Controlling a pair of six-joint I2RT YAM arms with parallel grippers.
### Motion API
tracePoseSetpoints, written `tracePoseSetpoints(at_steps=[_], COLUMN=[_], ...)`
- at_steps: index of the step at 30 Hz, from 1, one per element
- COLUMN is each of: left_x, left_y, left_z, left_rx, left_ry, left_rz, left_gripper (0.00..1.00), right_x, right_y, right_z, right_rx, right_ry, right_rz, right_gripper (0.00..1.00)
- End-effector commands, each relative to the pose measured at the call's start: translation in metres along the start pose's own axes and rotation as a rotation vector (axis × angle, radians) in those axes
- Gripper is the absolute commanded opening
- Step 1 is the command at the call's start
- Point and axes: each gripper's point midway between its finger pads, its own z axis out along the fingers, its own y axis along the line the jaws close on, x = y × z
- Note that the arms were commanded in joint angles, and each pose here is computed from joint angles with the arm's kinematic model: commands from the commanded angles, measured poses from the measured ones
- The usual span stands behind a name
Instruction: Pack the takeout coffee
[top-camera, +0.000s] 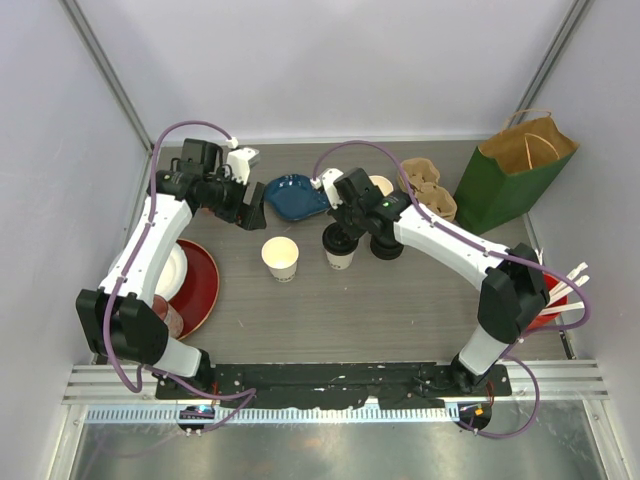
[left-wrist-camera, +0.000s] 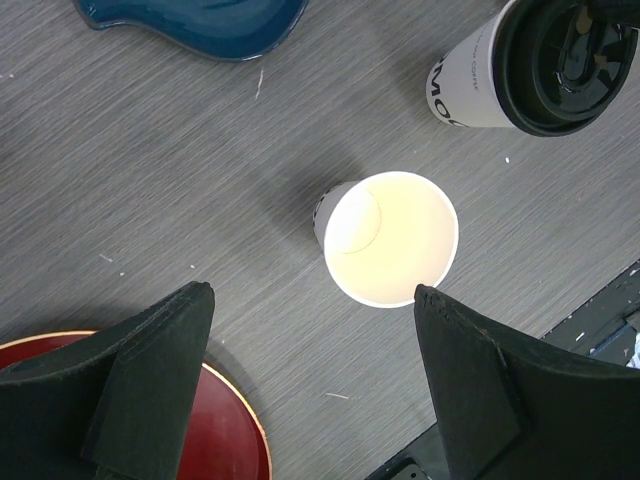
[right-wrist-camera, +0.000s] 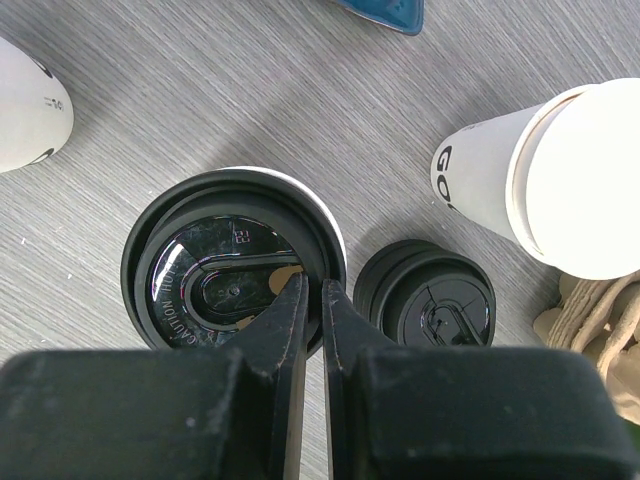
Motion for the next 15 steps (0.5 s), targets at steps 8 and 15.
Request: tracePoseSetpoints(at_steps=[8, 15], left_x=[-0.017, -0.018], left_y=[0.001, 0.001], left_z=[-0.006, -0.006], left_rx=[-0.007, -0.005], left_ry=[-0.053, -0.054], left_rz=[0.028, 0.028], left_gripper=[0.86, 0.86], right_x=[-0.025, -0.021], right_y=[-0.006, -0.009], right_z=[-0.018, -0.009], right_rx=[0.023, 0.041], right_ry=[-0.075, -0.053], right_rz=[-0.001, -0.017], right_gripper=[0.01, 0.01])
